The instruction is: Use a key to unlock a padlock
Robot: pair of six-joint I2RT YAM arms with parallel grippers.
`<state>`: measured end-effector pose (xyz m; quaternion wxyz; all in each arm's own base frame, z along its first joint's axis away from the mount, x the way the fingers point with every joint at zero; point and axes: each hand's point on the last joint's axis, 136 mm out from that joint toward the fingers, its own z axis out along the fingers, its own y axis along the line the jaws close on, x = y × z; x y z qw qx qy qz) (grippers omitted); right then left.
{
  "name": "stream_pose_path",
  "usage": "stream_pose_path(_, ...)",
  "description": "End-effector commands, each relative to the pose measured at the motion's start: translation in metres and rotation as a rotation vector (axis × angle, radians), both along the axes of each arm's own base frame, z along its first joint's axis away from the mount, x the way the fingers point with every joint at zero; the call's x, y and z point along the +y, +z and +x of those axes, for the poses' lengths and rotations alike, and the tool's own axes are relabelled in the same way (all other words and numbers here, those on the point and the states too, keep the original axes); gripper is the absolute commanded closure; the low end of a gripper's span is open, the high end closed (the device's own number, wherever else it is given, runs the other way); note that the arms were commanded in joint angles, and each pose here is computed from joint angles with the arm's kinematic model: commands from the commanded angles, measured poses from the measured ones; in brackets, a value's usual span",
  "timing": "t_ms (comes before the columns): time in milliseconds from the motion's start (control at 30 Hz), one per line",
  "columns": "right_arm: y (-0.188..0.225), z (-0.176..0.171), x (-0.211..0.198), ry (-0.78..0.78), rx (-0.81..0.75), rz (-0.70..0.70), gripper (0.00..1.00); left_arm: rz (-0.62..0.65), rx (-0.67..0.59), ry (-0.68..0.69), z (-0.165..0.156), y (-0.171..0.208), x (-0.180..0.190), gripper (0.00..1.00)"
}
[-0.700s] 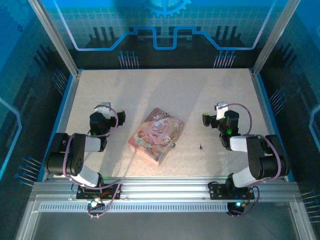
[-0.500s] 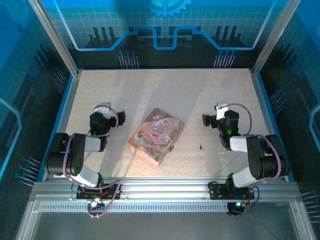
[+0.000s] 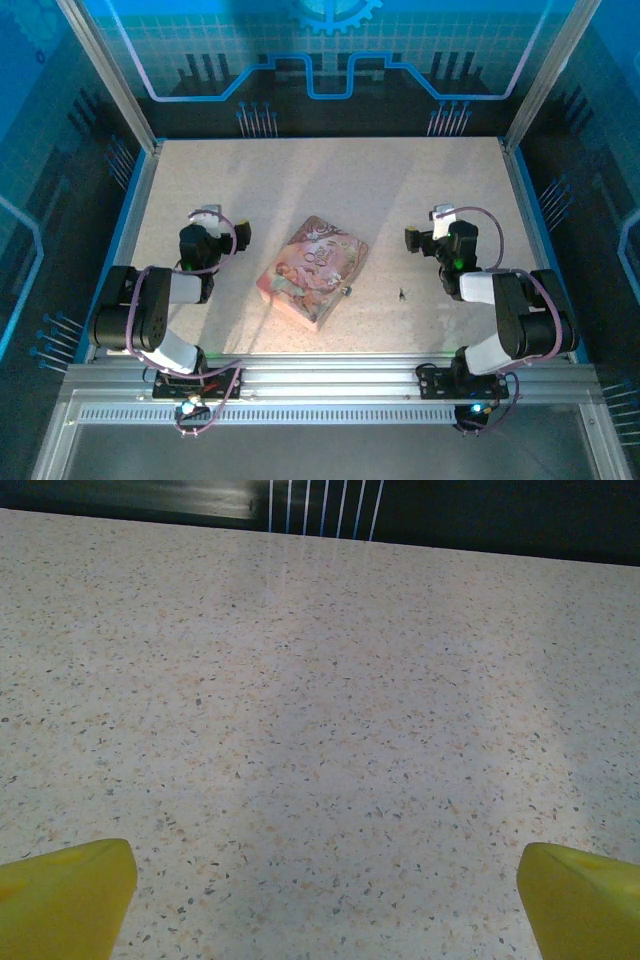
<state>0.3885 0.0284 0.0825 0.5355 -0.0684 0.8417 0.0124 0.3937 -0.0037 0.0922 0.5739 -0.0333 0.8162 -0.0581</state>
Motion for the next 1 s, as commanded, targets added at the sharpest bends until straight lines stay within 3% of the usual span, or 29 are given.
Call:
stream_pose_path(0, 0.012, 0.009, 0.002, -0.006, -0.040, -0.003, 0.00, 0.011, -0.006, -0.035, 0.004, 0.002, -0.006, 0.01)
stream_pose_path(567, 0.013, 0.007, 0.002, 0.016, -0.044, 0.028, 0.00, 0.012, -0.038, -0.007, 0.000, 0.005, -0.001, 0.01)
stream_pose_path(967, 0.053, -0.004, 0.005, 0.036, -0.026, 0.048, 0.00, 0.015, -0.075, 0.056, -0.012, 0.039, 0.009, 0.01)
